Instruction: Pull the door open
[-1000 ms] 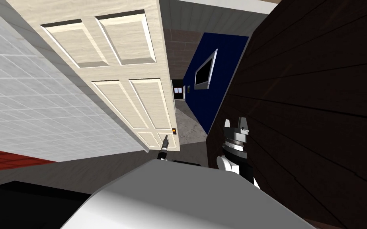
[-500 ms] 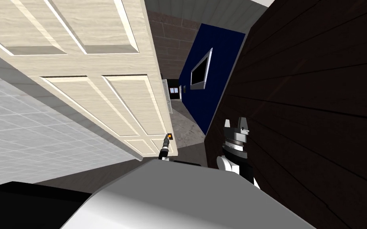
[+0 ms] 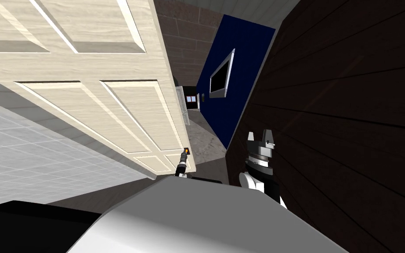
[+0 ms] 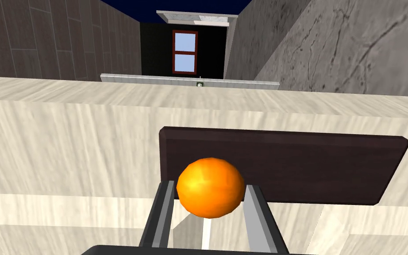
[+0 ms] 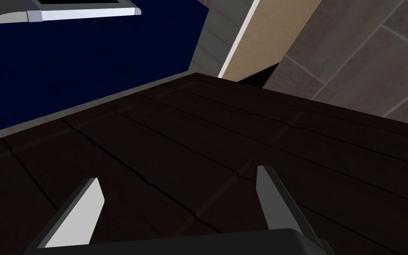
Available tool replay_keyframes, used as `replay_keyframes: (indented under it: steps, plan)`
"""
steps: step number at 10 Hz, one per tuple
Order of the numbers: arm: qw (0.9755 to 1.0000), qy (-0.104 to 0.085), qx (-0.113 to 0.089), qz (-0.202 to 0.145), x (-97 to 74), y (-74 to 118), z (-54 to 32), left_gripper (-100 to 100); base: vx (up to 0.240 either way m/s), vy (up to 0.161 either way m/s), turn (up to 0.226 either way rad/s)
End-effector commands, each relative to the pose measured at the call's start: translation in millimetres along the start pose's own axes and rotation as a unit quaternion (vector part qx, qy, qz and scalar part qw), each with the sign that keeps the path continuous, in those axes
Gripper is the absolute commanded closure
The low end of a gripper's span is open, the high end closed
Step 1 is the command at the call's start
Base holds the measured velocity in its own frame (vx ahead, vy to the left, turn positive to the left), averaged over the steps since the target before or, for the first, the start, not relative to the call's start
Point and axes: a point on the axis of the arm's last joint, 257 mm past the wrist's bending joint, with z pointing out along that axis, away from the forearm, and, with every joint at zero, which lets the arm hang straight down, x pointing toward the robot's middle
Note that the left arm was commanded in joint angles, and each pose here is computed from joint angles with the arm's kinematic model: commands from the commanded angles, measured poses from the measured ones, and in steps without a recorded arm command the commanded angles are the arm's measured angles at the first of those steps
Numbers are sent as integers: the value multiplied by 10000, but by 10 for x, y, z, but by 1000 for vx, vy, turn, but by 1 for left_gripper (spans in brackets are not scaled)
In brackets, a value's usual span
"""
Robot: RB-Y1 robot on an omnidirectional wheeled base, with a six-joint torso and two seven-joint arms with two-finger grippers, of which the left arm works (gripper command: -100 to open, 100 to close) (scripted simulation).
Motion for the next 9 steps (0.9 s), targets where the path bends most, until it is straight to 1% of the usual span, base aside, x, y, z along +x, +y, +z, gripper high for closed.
replay_keyframes:
  steps: [1,3,4,7,9]
  plan:
    - [10000,-5,-9,-3,-4,9,-10,100,-11,0,0]
    - [10000,-5,-9,-3,-4,9,-10,100,-3,-1,1]
    - [10000,18,-9,18,-27,10,-9,100,-93,-19,78]
    - [10000,51,27,43,-81,-11,-1,100,-199,-3,72]
    - [9999,89,59,59,-130,-30,5,100,-180,-30,62]
